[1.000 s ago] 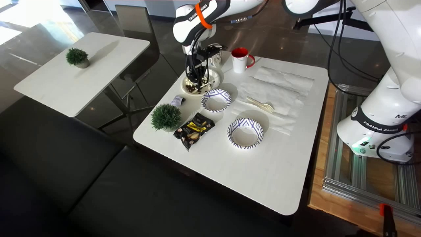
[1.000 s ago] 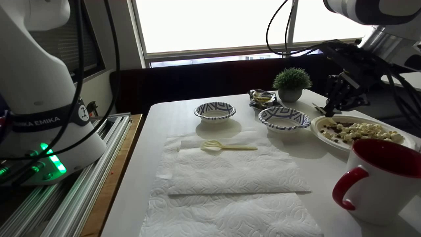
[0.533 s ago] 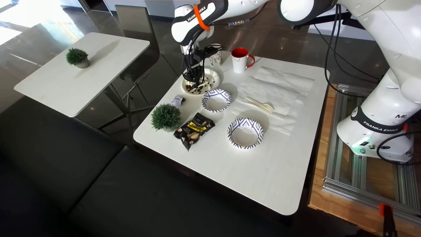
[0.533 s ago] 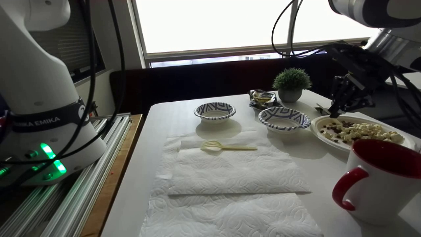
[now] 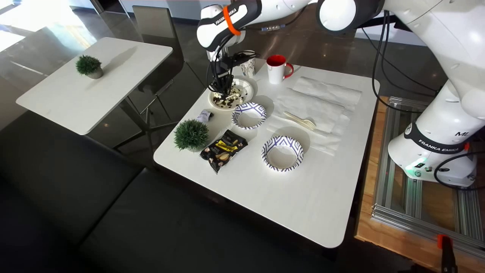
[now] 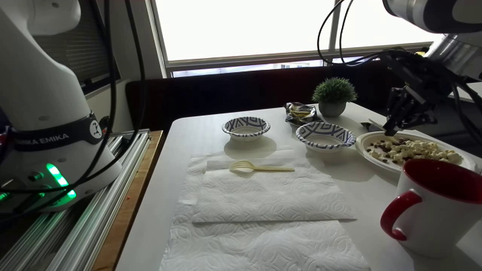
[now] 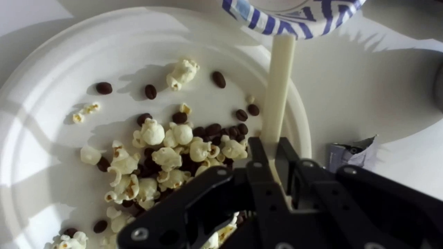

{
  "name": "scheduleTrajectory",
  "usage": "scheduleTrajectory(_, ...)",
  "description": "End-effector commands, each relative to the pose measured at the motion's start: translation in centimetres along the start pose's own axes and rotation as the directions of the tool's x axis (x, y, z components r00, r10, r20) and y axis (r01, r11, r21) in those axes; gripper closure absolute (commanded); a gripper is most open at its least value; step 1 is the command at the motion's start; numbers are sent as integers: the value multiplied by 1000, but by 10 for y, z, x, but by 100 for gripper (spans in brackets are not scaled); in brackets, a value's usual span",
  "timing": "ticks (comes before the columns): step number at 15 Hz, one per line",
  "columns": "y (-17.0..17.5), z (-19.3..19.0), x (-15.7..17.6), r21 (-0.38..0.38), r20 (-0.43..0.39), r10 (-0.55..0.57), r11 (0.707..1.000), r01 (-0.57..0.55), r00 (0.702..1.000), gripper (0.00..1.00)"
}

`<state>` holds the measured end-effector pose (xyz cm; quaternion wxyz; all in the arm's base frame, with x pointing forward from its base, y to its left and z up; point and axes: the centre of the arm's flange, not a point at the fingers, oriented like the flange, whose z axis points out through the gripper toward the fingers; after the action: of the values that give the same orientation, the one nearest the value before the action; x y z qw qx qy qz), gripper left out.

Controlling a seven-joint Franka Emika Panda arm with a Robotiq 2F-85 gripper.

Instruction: Pick up the spoon from the table and scoop some of the contents in the bowl and pour them in the other bowl

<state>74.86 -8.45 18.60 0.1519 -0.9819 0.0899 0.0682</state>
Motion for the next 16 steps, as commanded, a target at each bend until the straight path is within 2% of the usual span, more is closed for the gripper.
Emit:
scheduleTrajectory(1, 5, 8, 17, 26, 9, 33, 999, -33, 999, 97)
scheduleTrajectory(9, 9, 13, 19, -1, -29, 36, 999, -36, 999, 97)
scheduleTrajectory(16, 8, 12, 18, 4, -44, 35, 999, -35, 998, 97)
